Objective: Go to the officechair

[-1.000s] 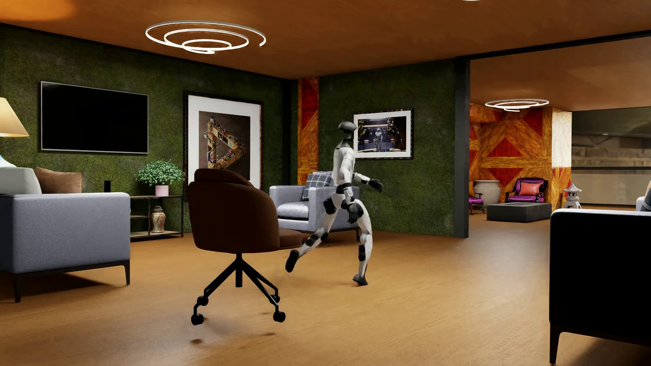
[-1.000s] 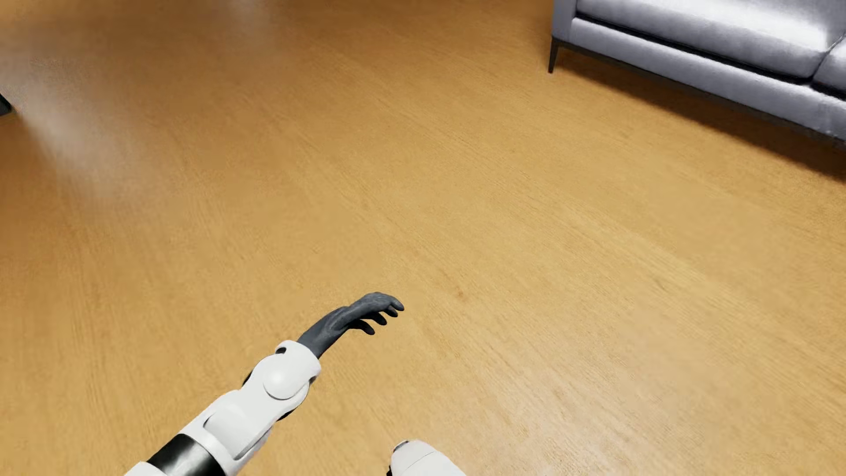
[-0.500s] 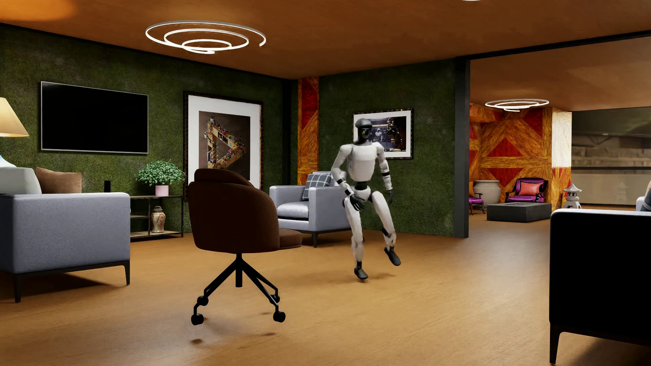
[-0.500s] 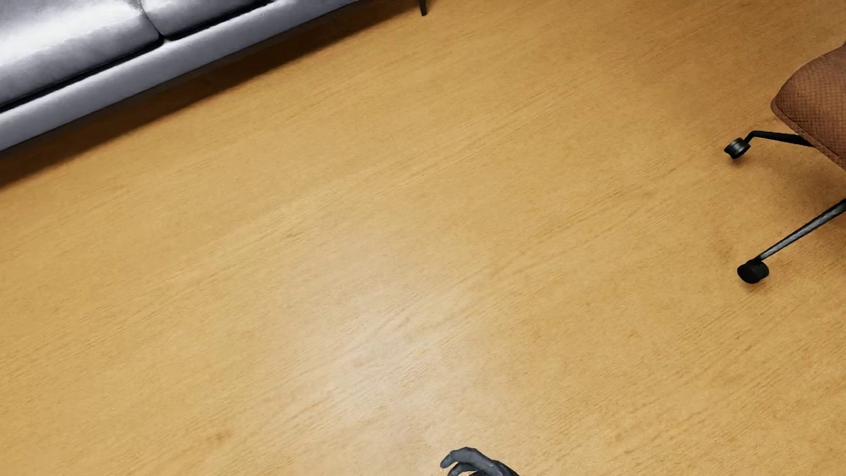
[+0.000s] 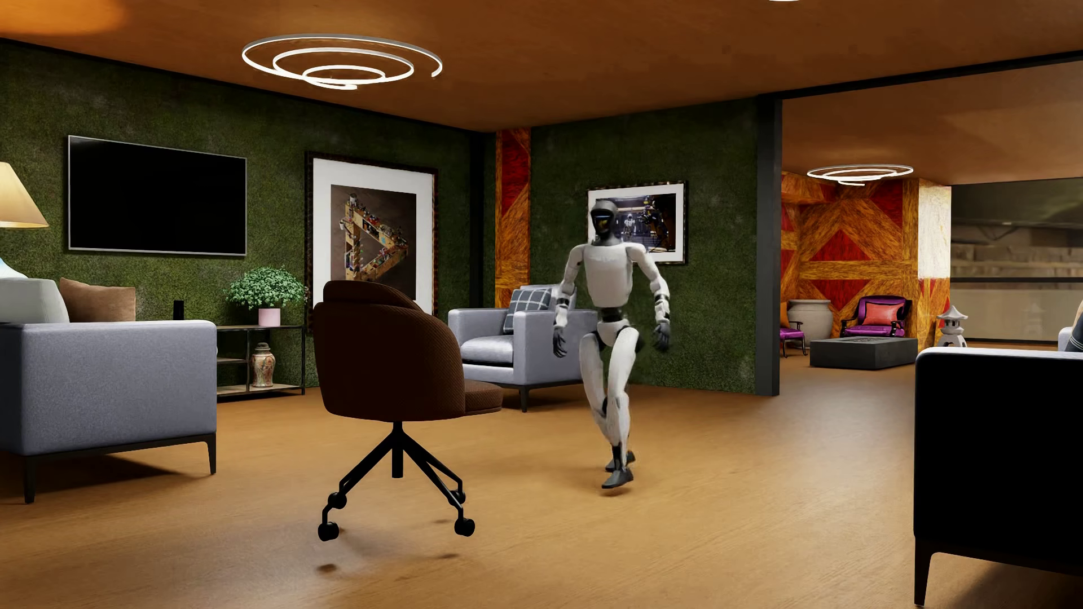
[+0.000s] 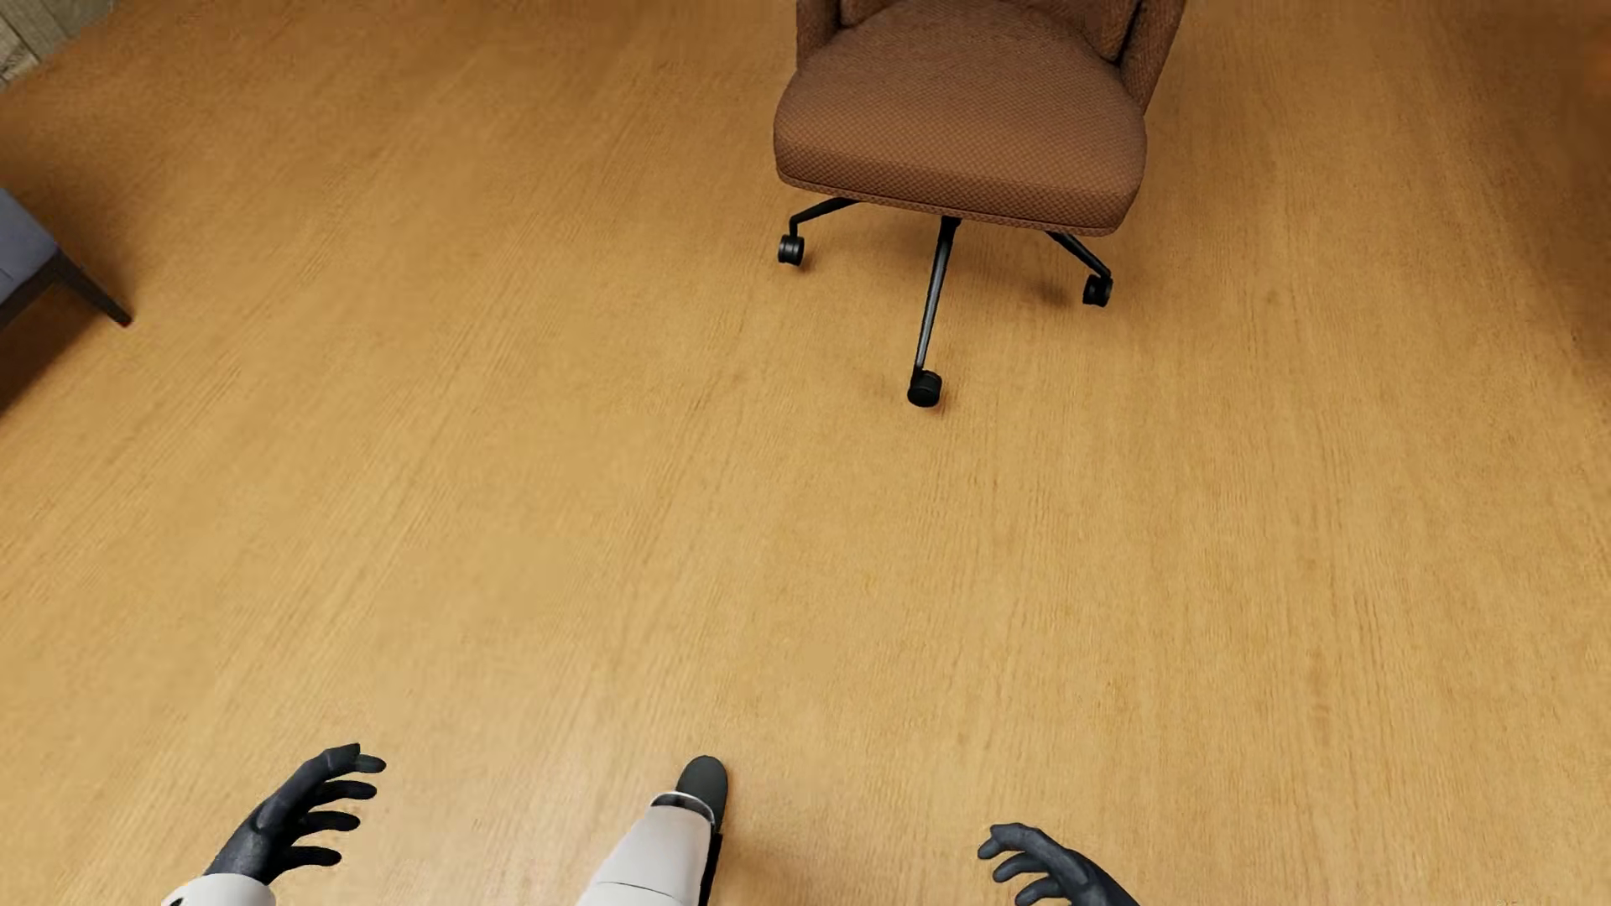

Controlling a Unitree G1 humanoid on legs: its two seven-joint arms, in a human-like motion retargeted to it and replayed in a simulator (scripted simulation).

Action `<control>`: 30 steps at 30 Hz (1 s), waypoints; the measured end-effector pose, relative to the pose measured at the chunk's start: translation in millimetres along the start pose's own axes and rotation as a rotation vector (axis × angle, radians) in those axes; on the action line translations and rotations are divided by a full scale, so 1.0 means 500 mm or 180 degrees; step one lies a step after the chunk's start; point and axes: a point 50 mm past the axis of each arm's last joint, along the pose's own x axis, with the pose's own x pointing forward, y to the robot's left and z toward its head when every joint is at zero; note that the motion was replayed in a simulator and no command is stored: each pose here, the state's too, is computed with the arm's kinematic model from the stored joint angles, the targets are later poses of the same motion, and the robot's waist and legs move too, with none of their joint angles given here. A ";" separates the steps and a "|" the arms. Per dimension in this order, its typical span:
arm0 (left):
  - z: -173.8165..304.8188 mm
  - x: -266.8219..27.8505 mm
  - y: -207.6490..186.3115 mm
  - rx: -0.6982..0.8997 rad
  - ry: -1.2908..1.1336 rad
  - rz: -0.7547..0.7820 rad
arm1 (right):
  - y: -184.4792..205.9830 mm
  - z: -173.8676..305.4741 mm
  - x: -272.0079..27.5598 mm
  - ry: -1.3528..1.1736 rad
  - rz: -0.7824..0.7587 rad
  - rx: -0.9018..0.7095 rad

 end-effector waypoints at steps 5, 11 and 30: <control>-0.071 -0.017 -0.063 0.0126 0.0446 -0.0344 | 0.080 -0.062 -0.017 0.0393 0.0248 0.0234; -0.209 -0.086 -0.145 0.0538 0.1333 -0.0921 | 0.173 -0.170 -0.082 0.1083 0.0614 0.0317; -0.226 -0.106 -0.148 0.0297 0.1412 -0.0834 | 0.177 -0.212 -0.113 0.1337 0.0651 0.0273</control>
